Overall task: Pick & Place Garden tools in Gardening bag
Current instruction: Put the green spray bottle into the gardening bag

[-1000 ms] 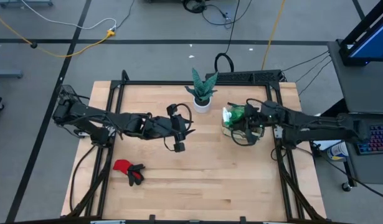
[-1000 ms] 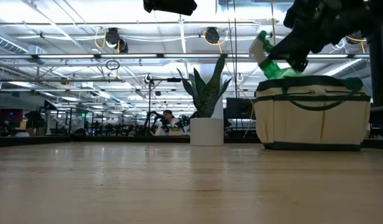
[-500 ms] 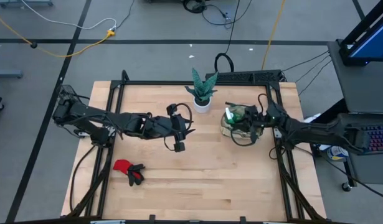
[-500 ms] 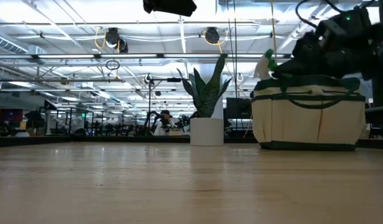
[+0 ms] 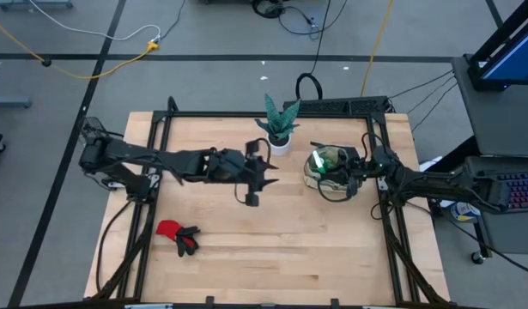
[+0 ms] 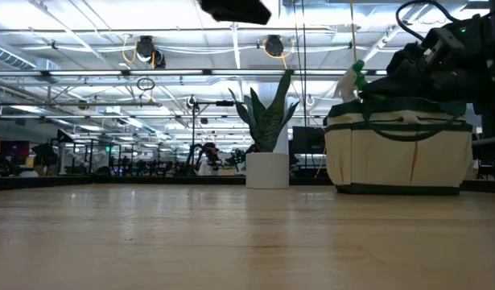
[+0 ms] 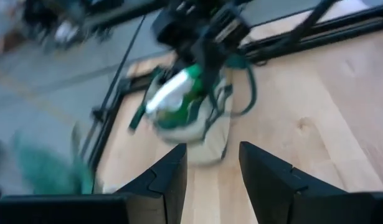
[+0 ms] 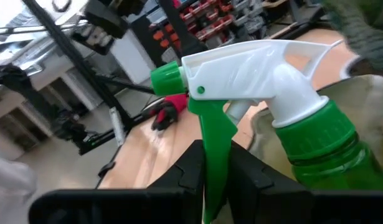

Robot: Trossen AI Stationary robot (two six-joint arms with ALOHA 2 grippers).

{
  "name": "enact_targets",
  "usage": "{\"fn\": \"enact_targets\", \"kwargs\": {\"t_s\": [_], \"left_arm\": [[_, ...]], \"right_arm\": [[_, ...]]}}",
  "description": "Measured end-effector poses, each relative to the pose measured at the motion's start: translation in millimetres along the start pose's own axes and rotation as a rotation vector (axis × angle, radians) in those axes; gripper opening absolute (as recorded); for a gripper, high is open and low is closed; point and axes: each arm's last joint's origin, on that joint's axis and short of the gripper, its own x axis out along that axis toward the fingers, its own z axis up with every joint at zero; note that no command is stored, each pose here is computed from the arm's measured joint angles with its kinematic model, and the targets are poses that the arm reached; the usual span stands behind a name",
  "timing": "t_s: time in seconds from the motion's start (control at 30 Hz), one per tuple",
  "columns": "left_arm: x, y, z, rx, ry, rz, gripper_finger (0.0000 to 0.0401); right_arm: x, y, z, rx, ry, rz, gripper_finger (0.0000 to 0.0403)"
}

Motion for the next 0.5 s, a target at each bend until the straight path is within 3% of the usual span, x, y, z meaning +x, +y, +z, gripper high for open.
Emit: {"fn": "enact_targets", "kwargs": {"t_s": [0.17, 0.37, 0.5], "left_arm": [[26.8, 2.7, -0.2, 0.104, -0.119, -0.040, 0.0161], [59.5, 17.1, -14.3, 0.220, -0.163, -0.042, 0.0213], [84.5, 28.9, -16.4, 0.236, -0.165, -0.100, 0.0245]], "right_arm": [[0.0, 0.2, -0.1, -0.004, 0.004, 0.006, 0.0034], [0.0, 0.1, -0.3, -0.006, 0.005, 0.007, 0.0042], [0.0, 0.2, -0.3, -0.008, 0.006, 0.008, 0.0037]]}}
